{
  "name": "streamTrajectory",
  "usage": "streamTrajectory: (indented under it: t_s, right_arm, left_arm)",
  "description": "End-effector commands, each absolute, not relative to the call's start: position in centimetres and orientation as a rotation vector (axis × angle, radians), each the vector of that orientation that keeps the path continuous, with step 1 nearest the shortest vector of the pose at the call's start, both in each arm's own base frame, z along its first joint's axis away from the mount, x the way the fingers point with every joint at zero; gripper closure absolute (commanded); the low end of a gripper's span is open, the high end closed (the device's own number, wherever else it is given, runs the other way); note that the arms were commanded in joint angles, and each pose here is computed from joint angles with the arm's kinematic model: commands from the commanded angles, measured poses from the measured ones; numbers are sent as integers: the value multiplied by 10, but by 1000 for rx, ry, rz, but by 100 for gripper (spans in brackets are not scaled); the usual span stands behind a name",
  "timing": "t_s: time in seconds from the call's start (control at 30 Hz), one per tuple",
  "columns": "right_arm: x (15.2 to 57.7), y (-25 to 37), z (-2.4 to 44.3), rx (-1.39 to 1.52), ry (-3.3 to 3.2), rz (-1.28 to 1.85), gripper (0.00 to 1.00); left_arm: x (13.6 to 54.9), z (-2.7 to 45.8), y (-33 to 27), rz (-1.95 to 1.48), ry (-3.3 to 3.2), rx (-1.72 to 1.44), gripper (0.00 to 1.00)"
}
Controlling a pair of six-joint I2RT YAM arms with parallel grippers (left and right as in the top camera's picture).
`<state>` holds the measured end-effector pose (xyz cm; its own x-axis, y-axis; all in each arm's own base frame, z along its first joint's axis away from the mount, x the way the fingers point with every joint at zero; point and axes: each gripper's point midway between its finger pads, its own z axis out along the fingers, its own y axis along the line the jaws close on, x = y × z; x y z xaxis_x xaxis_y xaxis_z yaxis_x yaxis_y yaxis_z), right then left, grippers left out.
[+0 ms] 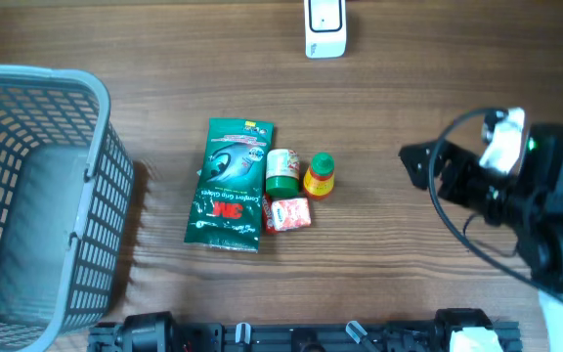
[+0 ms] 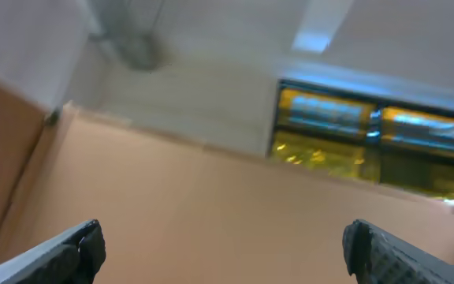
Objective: Scan the item barcode
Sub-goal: 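Move right gripper over the orange sauce bottle and grasp it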
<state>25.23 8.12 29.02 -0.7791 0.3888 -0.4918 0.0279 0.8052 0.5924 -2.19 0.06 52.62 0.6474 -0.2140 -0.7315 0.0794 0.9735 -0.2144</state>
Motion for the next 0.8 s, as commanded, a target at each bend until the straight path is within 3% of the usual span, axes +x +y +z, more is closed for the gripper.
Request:
streamTrajectory:
  t_s: [0.0,0.13,0.2,0.3,0.47,0.77]
  right_arm:
    - [270,94,322,166,2280,793,0]
    - [293,100,319,224,2274,842,0]
    - [303,105,301,230,2339,815,0]
    - [317,113,272,245,2429,719,0]
    - [331,145,228,247,2547,594,0]
    - [336,166,216,147,2532,421,0]
  left_arm:
    - [30,484,38,-85,964,-374,0]
    - [90,396,42,-39,1306,-420,0]
    - [101,351,43,-11,1479,-444,0]
    - [100,320,43,9,1602,-459,0]
    - [98,303,42,20,1671,-468,0]
    - [99,277,-3,-196,1828,-291,0]
